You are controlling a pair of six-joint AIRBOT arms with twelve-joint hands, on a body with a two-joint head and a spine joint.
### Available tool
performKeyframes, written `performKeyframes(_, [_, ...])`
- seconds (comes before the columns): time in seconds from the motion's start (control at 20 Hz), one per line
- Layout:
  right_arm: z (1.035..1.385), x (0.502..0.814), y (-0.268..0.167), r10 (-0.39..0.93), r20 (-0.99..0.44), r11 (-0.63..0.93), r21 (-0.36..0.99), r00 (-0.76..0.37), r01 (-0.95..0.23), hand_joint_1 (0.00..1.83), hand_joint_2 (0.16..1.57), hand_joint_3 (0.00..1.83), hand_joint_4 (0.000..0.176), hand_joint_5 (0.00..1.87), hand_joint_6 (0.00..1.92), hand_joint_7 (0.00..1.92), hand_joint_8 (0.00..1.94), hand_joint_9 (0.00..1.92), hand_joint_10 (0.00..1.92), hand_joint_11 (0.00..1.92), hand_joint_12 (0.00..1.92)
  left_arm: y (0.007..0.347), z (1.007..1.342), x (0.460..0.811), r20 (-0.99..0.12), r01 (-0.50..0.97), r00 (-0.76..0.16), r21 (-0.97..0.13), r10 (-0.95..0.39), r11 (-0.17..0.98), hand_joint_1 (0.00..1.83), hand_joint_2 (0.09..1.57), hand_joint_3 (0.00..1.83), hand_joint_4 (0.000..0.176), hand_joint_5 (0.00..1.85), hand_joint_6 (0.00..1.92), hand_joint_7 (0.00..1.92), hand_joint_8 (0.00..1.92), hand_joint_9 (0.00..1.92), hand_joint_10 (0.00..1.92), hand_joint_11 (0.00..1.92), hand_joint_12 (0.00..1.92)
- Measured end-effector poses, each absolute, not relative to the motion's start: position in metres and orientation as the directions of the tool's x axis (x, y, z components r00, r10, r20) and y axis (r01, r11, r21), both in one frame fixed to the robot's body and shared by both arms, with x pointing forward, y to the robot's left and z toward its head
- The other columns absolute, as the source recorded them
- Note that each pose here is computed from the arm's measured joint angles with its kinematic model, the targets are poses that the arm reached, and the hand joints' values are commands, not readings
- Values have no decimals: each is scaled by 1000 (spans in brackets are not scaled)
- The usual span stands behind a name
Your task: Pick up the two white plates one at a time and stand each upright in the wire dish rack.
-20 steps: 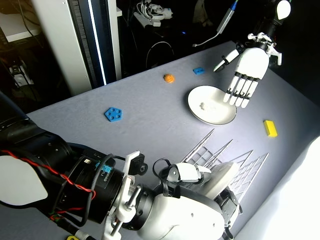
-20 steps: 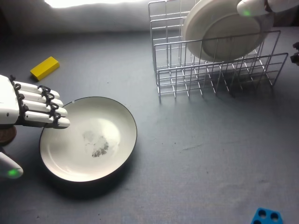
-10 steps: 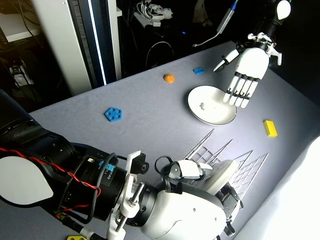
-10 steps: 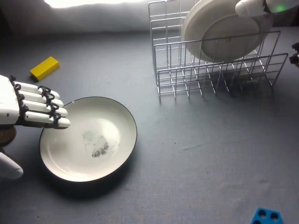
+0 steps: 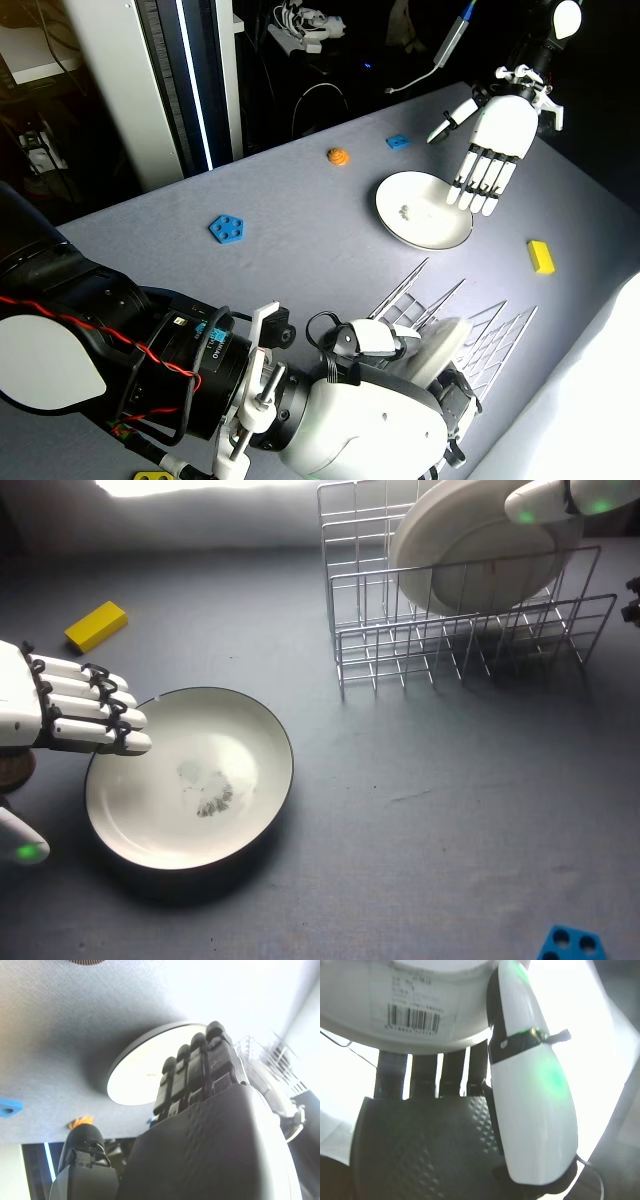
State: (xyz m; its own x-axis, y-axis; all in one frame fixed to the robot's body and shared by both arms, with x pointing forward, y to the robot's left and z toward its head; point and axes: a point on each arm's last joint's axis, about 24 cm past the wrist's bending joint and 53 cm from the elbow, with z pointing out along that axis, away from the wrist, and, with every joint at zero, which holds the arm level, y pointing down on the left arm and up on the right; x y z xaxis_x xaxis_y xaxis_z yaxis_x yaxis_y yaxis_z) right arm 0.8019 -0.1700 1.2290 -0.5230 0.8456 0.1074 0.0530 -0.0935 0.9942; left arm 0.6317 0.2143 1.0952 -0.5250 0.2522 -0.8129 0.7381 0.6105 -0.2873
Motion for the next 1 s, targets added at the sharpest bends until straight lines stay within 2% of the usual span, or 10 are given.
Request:
performKeyframes(0.15, [1228, 801, -170, 844, 109, -95, 994, -524, 53, 1380, 1081, 0, 0, 987, 1014, 1077, 734, 987, 1013, 927, 913, 214, 1095, 632, -813, 738, -525, -288, 252, 610, 0, 1078, 0, 0, 69, 17, 44, 12, 35, 11, 24, 13])
performKeyframes(0.6, [1226, 801, -168, 845, 66, -54, 998, -530, 40, 1377, 1088, 1, 0, 989, 1007, 1039, 792, 970, 1047, 909, 908, 214, 1095, 632, -813, 738, -525, -288, 252, 610, 0, 1096, 1, 0, 60, 4, 36, 2, 29, 2, 14, 20])
performKeyframes(0.65, [1228, 801, -167, 845, 58, -48, 998, -532, 33, 1372, 1103, 2, 0, 975, 1041, 991, 859, 932, 1102, 875, 938, 214, 1095, 631, -813, 739, -525, -288, 252, 610, 0, 1098, 2, 0, 46, 1, 25, 0, 15, 0, 2, 3])
performKeyframes(0.7, [1228, 801, -167, 844, 51, -42, 999, -534, 30, 1250, 1119, 0, 0, 983, 1056, 969, 923, 947, 656, 818, 986, 214, 1095, 632, -813, 738, -525, -288, 252, 610, 0, 1098, 2, 0, 51, 4, 32, 4, 20, 3, 8, 4])
performKeyframes(0.75, [1229, 801, -166, 845, 49, -39, 999, -533, 28, 1225, 1116, 0, 7, 982, 1046, 991, 905, 1017, 394, 786, 1019, 214, 1095, 632, -813, 738, -525, -287, 252, 610, 0, 1087, 0, 0, 26, 0, 16, 0, 3, 0, 1, 0])
performKeyframes(0.8, [1229, 801, -166, 845, 43, -34, 999, -533, 26, 1208, 1132, 2, 19, 907, 1136, 988, 940, 1034, 247, 724, 1060, 214, 1095, 632, -813, 739, -525, -287, 253, 610, 0, 1077, 0, 0, 22, 1, 20, 3, 6, 2, 0, 0])
performKeyframes(0.85, [1229, 801, -166, 845, 29, -22, 1000, -535, 18, 1159, 1134, 2, 0, 921, 1070, 950, 479, 1046, 168, 689, 1060, 214, 1095, 631, -813, 739, -525, -288, 252, 610, 0, 1082, 0, 0, 25, 2, 21, 3, 7, 3, 0, 0])
performKeyframes(0.9, [1231, 800, -164, 842, 2, 0, 1000, -540, 4, 1155, 1121, 3, 0, 947, 1020, 1007, 225, 1061, 114, 674, 1062, 214, 1095, 632, -813, 738, -525, -287, 252, 610, 0, 1083, 0, 0, 28, 3, 27, 6, 8, 3, 0, 0])
performKeyframes(1.0, [1232, 799, -162, 836, -29, 25, 1000, -548, -14, 1160, 1108, 2, 0, 974, 976, 1048, 55, 1075, 56, 659, 1061, 214, 1095, 632, -813, 738, -525, -288, 252, 610, 0, 1075, 0, 0, 24, 2, 29, 6, 6, 3, 0, 0])
